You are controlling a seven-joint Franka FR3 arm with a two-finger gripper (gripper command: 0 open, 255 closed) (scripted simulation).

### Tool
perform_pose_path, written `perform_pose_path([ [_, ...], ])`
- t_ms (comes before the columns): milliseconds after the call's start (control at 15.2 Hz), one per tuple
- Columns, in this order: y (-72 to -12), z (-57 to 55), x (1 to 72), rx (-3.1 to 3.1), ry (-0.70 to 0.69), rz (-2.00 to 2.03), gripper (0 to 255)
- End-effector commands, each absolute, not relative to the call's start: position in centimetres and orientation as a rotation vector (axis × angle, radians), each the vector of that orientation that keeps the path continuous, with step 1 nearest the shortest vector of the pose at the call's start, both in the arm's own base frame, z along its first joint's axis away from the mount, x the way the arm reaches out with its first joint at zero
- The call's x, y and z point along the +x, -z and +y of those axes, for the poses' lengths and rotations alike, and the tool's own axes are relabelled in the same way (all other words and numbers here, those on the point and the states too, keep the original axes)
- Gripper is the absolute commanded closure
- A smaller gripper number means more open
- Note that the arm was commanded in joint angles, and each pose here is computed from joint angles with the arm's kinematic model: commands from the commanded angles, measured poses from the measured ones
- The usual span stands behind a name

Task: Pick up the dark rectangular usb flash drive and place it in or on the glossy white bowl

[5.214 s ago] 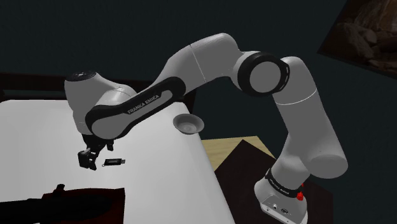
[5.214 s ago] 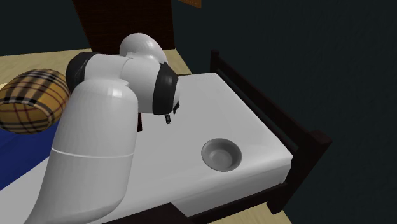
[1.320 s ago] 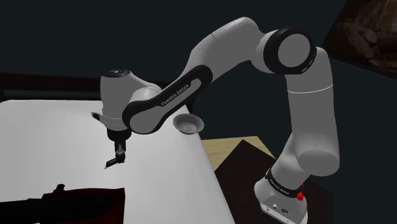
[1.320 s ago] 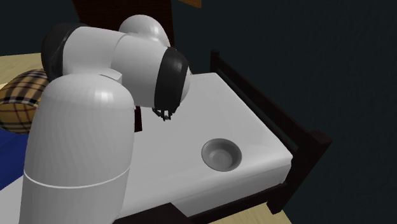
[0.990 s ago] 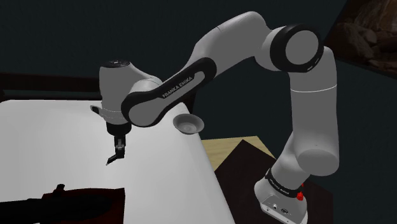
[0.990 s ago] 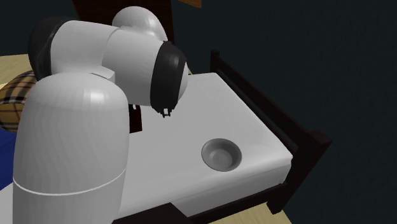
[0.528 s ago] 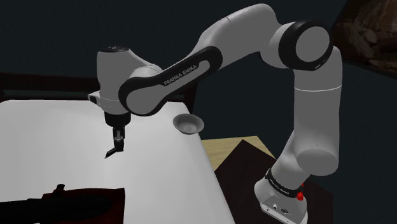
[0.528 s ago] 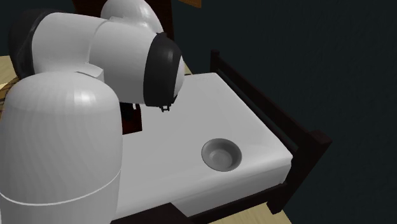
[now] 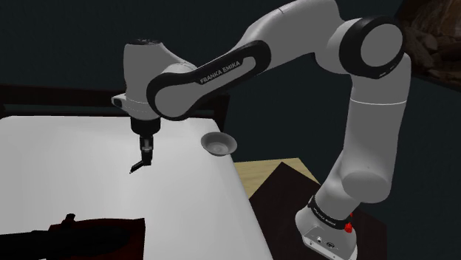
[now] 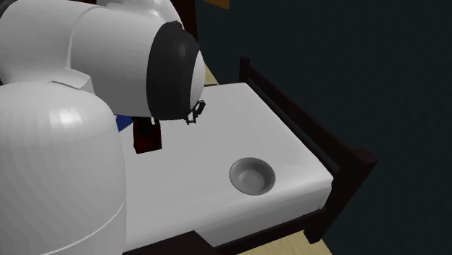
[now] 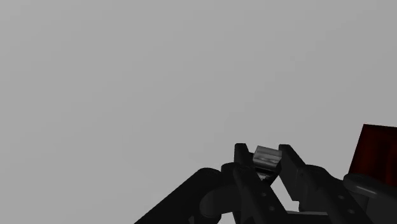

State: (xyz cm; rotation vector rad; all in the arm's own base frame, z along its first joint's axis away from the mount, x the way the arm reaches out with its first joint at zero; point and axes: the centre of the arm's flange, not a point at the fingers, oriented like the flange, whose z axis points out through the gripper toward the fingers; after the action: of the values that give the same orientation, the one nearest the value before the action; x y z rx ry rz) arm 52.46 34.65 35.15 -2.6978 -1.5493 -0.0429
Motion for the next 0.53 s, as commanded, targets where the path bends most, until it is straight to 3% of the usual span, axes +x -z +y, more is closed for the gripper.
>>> perform_pose_path([
  [0,-35.3,32.0,52.2,-2.698,0.042,-1.550,255],
  [462,-35.6,22.9,51.3,-2.698,0.042,-1.550,255],
])
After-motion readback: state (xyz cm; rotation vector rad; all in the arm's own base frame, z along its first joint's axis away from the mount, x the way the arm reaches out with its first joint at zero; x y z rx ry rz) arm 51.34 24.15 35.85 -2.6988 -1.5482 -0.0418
